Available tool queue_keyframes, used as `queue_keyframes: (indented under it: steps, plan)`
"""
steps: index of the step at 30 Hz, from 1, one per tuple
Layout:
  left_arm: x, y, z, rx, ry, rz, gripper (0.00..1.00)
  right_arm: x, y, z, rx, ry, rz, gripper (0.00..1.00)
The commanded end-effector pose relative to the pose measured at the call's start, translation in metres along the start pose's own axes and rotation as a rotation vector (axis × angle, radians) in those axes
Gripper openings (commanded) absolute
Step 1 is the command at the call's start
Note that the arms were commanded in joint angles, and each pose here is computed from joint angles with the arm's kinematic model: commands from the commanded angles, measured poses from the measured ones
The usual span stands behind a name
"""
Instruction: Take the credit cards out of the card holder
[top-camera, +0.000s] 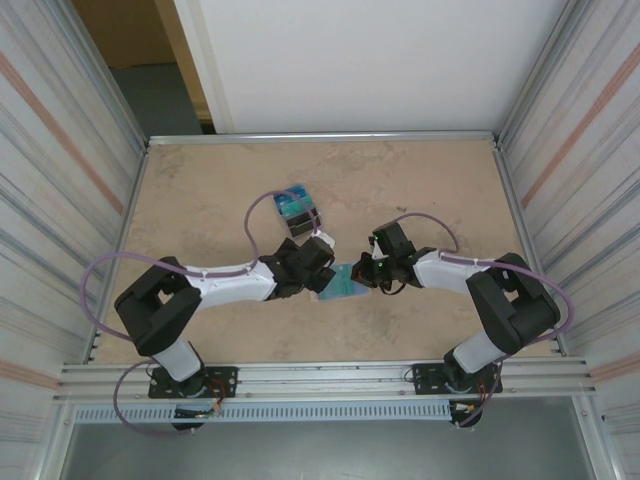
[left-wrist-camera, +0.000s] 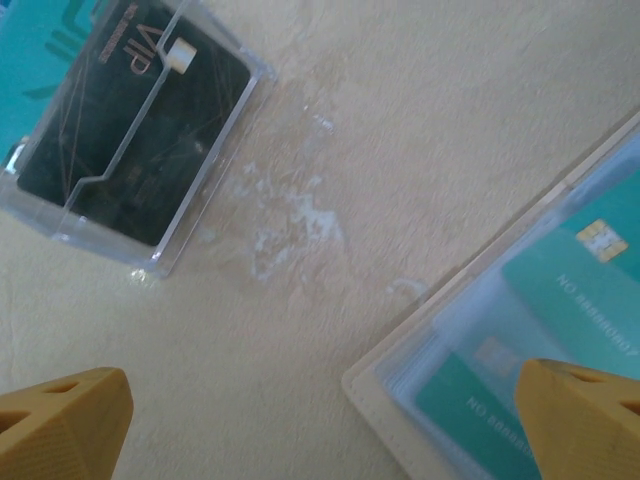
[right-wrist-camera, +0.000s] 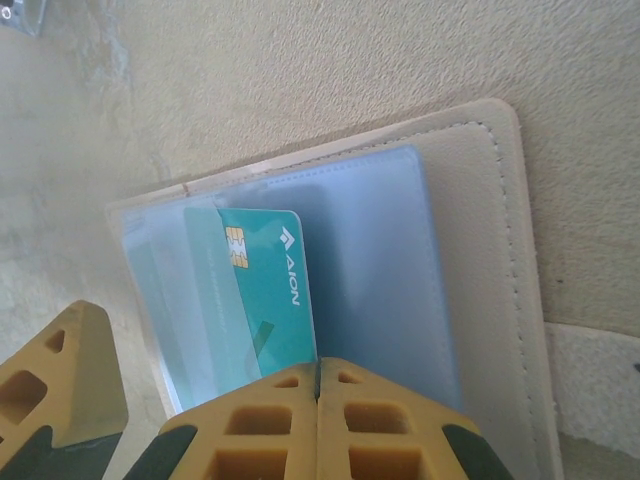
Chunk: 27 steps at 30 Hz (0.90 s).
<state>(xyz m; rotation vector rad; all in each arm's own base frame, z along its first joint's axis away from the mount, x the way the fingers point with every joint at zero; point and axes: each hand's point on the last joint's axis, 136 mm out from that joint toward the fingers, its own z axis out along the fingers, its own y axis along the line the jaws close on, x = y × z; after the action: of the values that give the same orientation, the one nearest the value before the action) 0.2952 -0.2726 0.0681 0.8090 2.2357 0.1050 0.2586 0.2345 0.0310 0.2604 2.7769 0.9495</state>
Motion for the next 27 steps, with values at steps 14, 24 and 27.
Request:
queue_keyframes:
  steps: [14, 24, 27]
  plan:
    - [0.005, -0.013, 0.018, 0.009, 0.023, 0.091, 0.99, -0.016, 0.011, -0.001, 0.002, 0.003, -0.034, 0.0]
    - [0.012, -0.016, 0.021, 0.016, 0.044, 0.088, 0.99, -0.009, 0.028, 0.001, -0.163, 0.03, 0.004, 0.17]
    - [0.015, -0.018, 0.022, 0.022, 0.052, 0.09, 0.99, -0.009, 0.029, 0.003, -0.191, 0.038, 0.019, 0.17]
